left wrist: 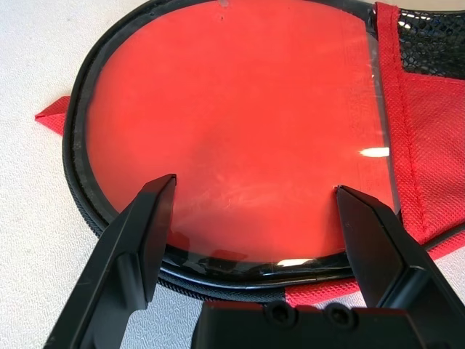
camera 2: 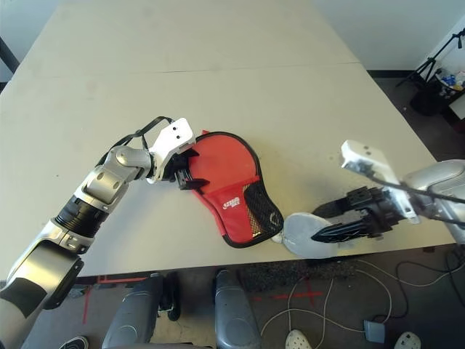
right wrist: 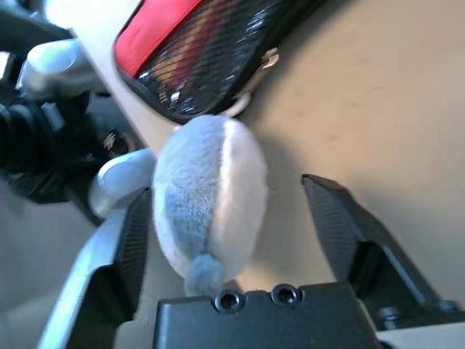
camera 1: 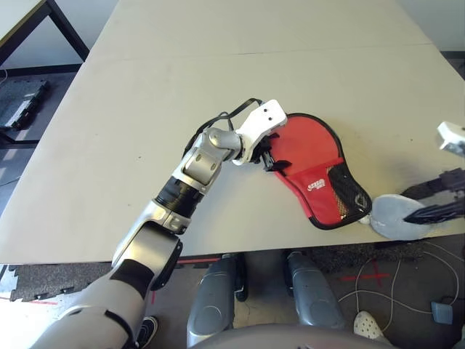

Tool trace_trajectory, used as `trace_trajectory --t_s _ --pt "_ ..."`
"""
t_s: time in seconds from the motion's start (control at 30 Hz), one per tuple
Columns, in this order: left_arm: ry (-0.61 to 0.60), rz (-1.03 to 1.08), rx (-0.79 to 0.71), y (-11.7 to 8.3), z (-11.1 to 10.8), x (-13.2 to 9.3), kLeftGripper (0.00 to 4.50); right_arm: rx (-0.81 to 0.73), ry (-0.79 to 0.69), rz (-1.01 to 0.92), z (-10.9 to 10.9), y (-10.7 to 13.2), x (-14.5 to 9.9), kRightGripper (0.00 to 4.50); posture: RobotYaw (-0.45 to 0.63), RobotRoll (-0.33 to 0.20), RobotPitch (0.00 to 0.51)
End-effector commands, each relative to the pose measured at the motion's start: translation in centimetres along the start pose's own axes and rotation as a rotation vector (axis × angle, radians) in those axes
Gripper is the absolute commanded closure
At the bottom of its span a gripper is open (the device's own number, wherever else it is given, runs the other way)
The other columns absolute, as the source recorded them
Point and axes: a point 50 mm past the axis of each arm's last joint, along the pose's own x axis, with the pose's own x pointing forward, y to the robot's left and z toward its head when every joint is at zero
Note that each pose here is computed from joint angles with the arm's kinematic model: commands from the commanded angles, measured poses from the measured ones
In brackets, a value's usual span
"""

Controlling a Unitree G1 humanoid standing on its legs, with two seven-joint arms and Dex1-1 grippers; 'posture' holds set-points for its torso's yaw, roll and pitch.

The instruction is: Store the ping-pong paddle in its case and zip it.

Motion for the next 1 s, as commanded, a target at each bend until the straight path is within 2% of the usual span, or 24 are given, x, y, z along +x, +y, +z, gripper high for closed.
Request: trace_trajectory --t_s 0.03,0.13,0.27,0.4,0.5,0.57,0.77,1.0 --pt "0.107 -0.019 -0.049 -0.8 -2.6 0.7 0.00 0.015 -0.034 -0.065 0.0 -1.3 -0.4 0.04 -0.18 0.000 0.221" --pt "0.063 0.015 -0.055 -0.4 -1.8 0.2 0.00 -0.007 -0.120 -0.175 0.4 -2.9 -0.4 0.04 -0.18 0.000 0.222" --pt "-0.075 0.109 -0.080 1.0 0.0 -1.7 0.00 -0.004 -0.361 -0.369 2.0 -5.2 -0.3 0.04 -0.17 0.000 0.226" --pt "-0.288 0.233 -0.175 2.8 1.8 -5.3 0.00 -0.011 -0.603 -0.623 3.1 -7.1 -0.8 0.04 -0.16 0.000 0.228" --pt "-0.396 0.304 -0.235 3.4 2.1 -7.7 0.00 0.017 -0.722 -0.749 3.1 -7.9 -0.9 0.04 -0.15 0.000 0.228" --pt "-0.431 0.390 -0.283 4.0 1.4 -9.3 0.00 0.007 -0.769 -0.856 2.8 -8.3 -0.8 0.04 -0.14 0.000 0.229" --pt "-0.454 0.773 -0.411 6.1 -3.1 -14.1 0.00 0.055 -0.896 -1.085 1.4 -9.2 -0.4 0.04 -0.10 0.000 0.227" --pt "-0.457 1.179 -0.518 5.7 -9.2 -18.1 0.00 0.166 -0.952 -1.226 -0.5 -9.8 0.8 0.04 -0.07 0.000 0.226"
